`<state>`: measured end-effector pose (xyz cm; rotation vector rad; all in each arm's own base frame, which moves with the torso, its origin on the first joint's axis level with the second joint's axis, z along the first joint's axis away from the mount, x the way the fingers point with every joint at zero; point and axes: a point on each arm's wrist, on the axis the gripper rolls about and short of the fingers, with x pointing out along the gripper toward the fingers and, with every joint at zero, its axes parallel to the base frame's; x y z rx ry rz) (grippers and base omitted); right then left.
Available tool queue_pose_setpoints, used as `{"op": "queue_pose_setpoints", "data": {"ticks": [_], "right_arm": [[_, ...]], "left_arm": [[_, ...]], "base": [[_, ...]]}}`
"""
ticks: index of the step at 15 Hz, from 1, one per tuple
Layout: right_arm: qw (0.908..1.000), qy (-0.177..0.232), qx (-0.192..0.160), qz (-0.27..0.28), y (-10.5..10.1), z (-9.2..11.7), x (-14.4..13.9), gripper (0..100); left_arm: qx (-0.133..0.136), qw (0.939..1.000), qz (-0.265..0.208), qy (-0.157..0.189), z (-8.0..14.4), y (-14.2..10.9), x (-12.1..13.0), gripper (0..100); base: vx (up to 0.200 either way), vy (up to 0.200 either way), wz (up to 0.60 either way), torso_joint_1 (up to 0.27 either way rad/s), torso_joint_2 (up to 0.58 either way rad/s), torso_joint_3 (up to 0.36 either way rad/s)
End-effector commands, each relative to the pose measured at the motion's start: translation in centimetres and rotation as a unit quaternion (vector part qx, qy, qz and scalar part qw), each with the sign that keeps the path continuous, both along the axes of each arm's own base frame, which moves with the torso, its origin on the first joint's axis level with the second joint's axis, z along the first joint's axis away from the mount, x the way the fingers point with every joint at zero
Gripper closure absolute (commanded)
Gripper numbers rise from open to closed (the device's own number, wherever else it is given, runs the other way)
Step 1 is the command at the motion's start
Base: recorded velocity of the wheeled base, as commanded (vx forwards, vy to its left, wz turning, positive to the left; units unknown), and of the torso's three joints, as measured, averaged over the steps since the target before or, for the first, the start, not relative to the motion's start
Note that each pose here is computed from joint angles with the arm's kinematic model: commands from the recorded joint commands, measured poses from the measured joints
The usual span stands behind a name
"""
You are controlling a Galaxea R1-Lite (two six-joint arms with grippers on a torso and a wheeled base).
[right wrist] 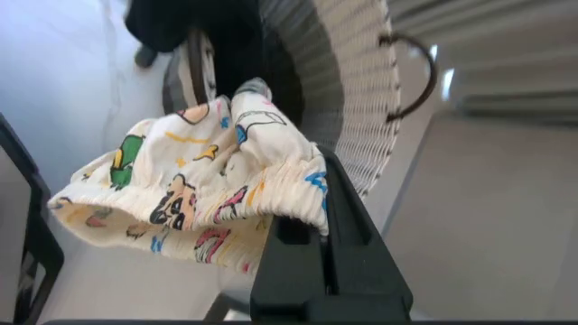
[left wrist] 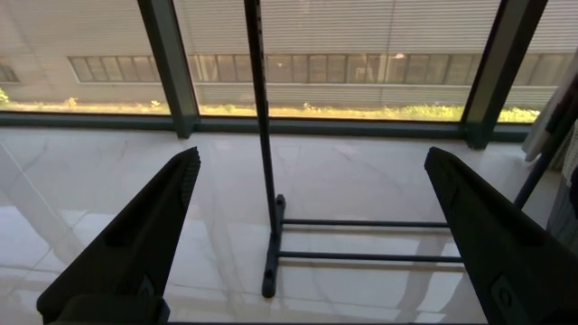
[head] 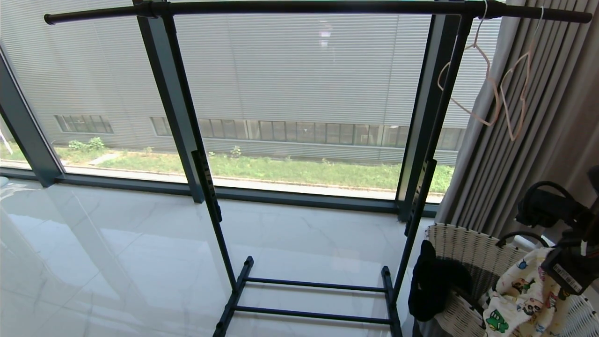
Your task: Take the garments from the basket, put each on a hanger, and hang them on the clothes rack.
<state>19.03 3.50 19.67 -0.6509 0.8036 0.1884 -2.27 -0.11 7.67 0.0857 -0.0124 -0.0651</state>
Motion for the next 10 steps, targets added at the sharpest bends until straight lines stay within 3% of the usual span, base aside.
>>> {"op": "queue_pose_setpoints", "data": {"ticks": [1,6,9,10], "right_arm": [[0.9955,-0.078,0.022,0.05,1.3,4.1,-2.2,100],[0.9915,-0.098,0.029,0.081,2.6,5.4,-1.8,100],[0.9904,-0.104,0.031,0.086,2.9,5.9,-1.6,100],[0.99,-0.104,0.032,0.09,3.0,5.9,-1.7,100]], "left_arm": [[0.0,1.0,0.0,0.0,0.0,0.0,0.0,0],[-0.001,1.0,-0.001,0.0,0.0,0.0,0.0,0],[-0.01,1.0,0.0,0.001,0.0,0.0,0.0,0],[0.001,1.0,0.0,0.0,0.0,0.0,0.0,0]], "base": [[-0.2,0.0,0.0,0.002,0.0,0.007],[-0.2,0.0,0.0,0.001,0.0,0.002],[0.0,0.0,0.0,0.0,0.0,0.0],[0.0,0.0,0.0,0.0,0.0,0.0]]}}
